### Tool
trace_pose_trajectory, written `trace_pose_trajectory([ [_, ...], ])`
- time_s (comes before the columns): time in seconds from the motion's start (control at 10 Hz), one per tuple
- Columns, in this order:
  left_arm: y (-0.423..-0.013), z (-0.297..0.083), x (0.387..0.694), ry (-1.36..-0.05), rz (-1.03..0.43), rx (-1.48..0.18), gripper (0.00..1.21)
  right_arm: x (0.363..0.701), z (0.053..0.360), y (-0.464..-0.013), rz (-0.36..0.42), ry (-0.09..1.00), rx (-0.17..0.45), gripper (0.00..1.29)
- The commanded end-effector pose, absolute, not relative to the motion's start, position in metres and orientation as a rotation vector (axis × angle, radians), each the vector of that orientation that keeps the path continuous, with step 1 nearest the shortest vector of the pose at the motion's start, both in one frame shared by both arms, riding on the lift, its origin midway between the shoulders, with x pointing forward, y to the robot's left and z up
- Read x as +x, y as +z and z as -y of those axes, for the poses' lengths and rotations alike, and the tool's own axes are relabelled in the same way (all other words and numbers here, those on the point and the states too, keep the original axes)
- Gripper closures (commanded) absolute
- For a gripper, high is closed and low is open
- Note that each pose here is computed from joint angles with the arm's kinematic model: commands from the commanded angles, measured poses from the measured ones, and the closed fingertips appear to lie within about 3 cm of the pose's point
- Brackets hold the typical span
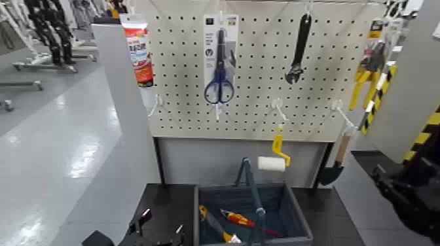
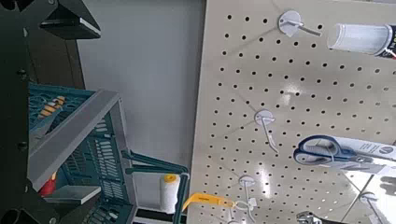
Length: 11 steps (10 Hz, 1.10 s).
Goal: Put the yellow pliers into the crate.
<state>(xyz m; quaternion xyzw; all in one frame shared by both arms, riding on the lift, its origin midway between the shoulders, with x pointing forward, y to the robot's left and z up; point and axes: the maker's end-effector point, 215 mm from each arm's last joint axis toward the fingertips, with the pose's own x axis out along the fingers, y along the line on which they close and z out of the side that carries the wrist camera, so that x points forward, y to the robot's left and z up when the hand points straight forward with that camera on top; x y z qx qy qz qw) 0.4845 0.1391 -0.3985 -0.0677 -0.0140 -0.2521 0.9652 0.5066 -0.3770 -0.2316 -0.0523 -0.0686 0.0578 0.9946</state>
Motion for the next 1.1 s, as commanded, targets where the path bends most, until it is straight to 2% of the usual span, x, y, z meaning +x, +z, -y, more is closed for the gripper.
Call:
trace_pose_trajectory([
  [0.1,-0.397,-0.137,0.486,-0.513,0.031,-0.138,0.13,0.533,0.392,-0.177,0.203,0.142,-0.104,0.20],
  [0.5,-0.396,-0.133,0.487,-0.521,0.034,-0.136,0.13,0.569,0.390,-0.104,0.283,0.240,-0.149,0.20],
  [0.7,-0.394,-0.132,0.488,-0.523,0.037,-0.135,0.13,0.584,0.383,-0.088,0.296,0.325,-0.114,0.20],
  [1.0,-0.394,-0.130,0.489,-0.528,0.037,-0.134,0.13,0.604,0.375,-0.077,0.324,0.447,-0.008,0.20],
  [1.1,-0.393,-0.130,0.489,-0.529,0.038,-0.134,0.13,0.609,0.372,-0.071,0.329,0.485,-0.001,0.20],
])
